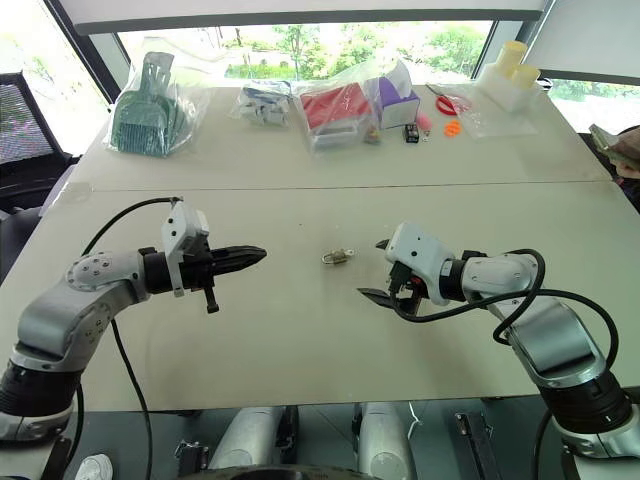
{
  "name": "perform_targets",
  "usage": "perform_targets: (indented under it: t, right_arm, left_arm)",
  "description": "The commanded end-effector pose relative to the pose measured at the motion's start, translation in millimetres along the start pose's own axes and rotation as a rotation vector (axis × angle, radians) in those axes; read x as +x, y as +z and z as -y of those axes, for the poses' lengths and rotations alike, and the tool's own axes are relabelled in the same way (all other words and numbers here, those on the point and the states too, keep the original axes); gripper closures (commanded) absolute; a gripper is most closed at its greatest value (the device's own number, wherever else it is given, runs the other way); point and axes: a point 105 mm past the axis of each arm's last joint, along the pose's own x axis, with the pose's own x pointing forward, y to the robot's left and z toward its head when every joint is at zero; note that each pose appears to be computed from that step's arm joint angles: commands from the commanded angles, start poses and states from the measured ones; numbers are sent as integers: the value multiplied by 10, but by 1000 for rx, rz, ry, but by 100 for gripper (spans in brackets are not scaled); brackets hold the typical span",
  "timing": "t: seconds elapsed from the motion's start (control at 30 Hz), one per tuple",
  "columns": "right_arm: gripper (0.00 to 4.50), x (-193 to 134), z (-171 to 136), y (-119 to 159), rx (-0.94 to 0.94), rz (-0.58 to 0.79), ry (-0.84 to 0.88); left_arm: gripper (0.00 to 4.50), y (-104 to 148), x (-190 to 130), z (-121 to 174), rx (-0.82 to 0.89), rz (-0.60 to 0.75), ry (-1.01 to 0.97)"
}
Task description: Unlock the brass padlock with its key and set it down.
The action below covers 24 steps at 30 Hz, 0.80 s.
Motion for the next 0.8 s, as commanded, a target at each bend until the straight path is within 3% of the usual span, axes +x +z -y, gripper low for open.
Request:
perform_targets:
  t: [0.03, 0.1, 0.2, 0.43, 0.47, 0.8]
  right_arm:
    - [6, -57, 9, 81, -41, 18, -30]
    - [6, -57, -1, 94, -36, 21, -28]
    - [0, -66, -18, 91, -38, 16, -26]
    - [0, -106, -12, 105, -40, 11, -63]
    - [0, -107, -17, 102, -41, 8, -64]
    - [0, -142, -54, 109, -36, -3, -99]
  left_arm:
    - [450, 74, 87, 79, 50, 26, -29]
    - [450, 59, 137, 93, 47, 30, -32]
    - [365, 5, 234, 95, 47, 38, -22]
    - [21, -138, 657, 126, 117, 45, -51]
    - [5, -151, 694, 123, 121, 45, -56]
    - [5, -373, 1218, 21, 211, 22, -80]
